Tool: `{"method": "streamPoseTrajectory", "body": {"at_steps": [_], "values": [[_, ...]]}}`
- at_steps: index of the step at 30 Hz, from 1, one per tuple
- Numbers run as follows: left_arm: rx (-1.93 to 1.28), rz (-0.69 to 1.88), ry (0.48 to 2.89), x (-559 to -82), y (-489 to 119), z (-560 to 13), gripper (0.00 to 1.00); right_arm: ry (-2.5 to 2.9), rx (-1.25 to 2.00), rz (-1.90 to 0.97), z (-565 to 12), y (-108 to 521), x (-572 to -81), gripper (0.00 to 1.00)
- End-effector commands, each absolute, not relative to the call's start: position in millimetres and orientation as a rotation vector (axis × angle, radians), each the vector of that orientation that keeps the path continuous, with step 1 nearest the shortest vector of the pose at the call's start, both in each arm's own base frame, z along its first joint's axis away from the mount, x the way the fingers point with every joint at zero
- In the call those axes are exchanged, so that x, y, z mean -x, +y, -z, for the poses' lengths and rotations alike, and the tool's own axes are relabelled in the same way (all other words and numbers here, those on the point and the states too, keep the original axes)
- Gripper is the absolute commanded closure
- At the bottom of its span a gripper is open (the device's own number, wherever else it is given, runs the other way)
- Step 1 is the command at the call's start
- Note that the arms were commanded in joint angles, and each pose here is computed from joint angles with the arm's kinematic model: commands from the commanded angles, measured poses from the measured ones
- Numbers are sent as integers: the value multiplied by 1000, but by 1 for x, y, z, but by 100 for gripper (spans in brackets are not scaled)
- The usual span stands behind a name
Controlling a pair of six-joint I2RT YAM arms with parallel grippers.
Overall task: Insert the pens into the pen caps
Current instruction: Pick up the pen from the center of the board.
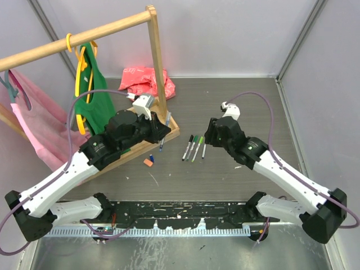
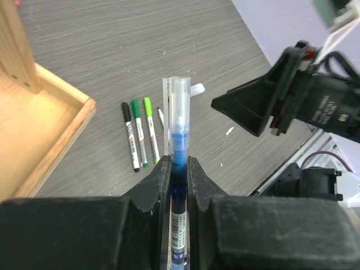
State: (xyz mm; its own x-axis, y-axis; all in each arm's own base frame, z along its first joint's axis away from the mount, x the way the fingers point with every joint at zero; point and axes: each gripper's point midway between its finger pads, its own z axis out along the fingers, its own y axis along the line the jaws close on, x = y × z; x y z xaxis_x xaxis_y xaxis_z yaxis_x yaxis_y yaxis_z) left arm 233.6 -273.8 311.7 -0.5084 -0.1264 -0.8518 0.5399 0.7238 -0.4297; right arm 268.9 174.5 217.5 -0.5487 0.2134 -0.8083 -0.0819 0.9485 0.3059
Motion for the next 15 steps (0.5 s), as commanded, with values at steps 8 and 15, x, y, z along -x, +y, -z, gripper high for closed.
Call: {"method": "streamPoseTrajectory", "body": {"at_steps": [8, 15], "values": [[-260, 727, 1923, -230, -238, -307, 100, 2343, -142, -274, -122, 182, -279, 51], [-259, 721, 1917, -227, -232, -305, 100, 2420, -108, -225, -85, 189, -288, 56]]}}
